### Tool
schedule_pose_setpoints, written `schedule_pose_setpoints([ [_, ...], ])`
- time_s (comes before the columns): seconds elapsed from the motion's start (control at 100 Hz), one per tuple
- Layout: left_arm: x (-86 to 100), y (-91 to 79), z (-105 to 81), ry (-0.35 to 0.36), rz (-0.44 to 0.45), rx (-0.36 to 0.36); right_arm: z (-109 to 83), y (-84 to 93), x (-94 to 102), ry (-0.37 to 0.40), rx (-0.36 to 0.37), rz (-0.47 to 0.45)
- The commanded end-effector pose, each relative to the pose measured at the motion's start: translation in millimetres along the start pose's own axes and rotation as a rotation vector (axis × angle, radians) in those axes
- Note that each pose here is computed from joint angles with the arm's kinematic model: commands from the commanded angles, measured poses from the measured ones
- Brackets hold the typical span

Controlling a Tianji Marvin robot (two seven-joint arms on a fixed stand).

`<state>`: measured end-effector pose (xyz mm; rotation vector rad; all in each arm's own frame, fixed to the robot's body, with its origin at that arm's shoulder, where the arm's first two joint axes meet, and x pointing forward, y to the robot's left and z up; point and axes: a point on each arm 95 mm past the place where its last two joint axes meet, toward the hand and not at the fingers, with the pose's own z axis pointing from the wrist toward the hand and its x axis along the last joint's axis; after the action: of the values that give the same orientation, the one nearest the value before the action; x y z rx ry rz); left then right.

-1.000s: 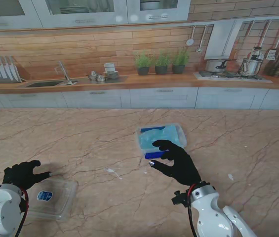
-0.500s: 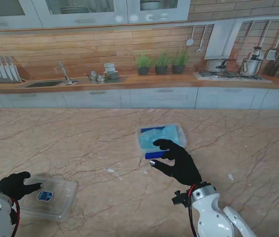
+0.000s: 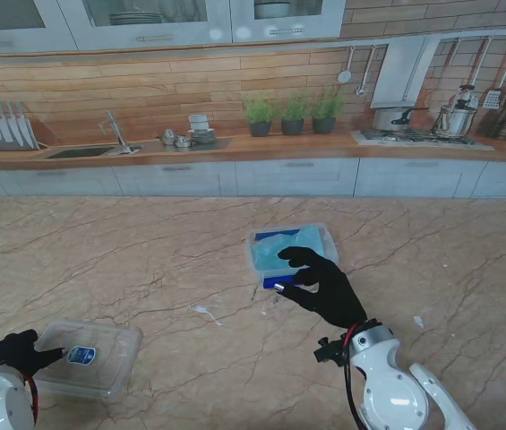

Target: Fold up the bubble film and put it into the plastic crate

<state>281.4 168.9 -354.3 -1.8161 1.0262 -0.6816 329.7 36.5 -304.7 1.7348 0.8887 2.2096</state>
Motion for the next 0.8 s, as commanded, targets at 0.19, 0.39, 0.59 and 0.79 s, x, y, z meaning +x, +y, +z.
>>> schedule_pose_setpoints([
  [0.19,-4.6,19.8,9.9,-0.041,-0.032,-0.091,0.4,-1.0,-0.1,0.005,-0.013,-0.008],
  [0.39,3.8,25.7,14.2,-0.021,-0.001,-0.152,1.1,-1.7,-0.1,0.002,-0.018,-0.008],
  [0.59,16.2,27.4,12.6,0.019,0.08,-0.216,1.4,-2.0,0.5,-0.001,-0.021,-0.005],
  [0.79,35.5,29.8,10.0,0.076,0.127,-0.258,1.8,-3.5,1.0,-0.01,-0.014,0.007],
])
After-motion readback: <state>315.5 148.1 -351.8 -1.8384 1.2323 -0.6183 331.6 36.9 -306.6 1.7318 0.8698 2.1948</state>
